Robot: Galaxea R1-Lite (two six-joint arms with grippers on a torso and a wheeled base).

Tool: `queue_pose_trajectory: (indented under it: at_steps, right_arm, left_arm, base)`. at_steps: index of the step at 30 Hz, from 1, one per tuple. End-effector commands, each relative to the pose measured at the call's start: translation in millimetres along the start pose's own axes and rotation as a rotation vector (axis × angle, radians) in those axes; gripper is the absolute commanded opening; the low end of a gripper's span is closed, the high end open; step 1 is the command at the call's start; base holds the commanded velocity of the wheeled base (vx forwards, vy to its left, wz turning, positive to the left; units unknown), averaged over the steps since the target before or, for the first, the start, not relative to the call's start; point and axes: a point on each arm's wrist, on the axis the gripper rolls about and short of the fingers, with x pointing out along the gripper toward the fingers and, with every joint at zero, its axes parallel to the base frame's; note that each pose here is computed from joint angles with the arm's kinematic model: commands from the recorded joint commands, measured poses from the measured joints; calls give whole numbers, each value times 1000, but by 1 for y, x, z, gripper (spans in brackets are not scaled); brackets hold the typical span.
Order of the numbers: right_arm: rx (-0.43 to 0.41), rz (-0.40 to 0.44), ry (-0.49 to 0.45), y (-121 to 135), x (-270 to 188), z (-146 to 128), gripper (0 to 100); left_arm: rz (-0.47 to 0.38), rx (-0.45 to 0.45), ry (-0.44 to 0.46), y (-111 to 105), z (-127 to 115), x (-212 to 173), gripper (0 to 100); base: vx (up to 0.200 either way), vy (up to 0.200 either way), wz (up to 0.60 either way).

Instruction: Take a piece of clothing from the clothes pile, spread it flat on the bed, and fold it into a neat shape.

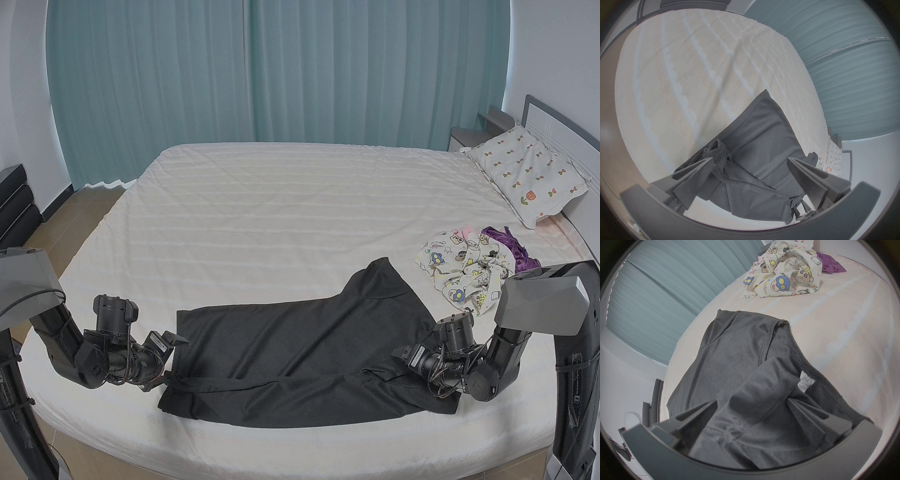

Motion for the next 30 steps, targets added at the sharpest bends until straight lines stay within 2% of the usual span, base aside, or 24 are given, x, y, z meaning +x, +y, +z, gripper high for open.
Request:
queue_pose_trajectory:
  at_steps: [1, 10, 20, 25, 30]
  right_arm:
    - [0, -7, -8, -1, 7, 0, 0]
    - [6, -10, -46, 3, -3, 5, 0]
    - [6, 35, -74, 14, -24, 13, 0]
    - [-13, 75, -71, 28, -41, 17, 0]
    - [-30, 47, -24, 34, -54, 14, 0]
  left_arm:
    - [0, -1, 0, 0, 0, 0, 100]
    - [-3, -17, -2, 0, 0, 0, 100]
    - [-4, -17, -3, -1, 0, 0, 100]
    - [-4, -17, -3, -1, 0, 0, 100]
    - [-4, -18, -3, -1, 0, 0, 100]
  base:
    - [0, 0, 0]
    - [0, 0, 0]
    - [0, 0, 0]
    - [0, 0, 0]
    - [0, 0, 0]
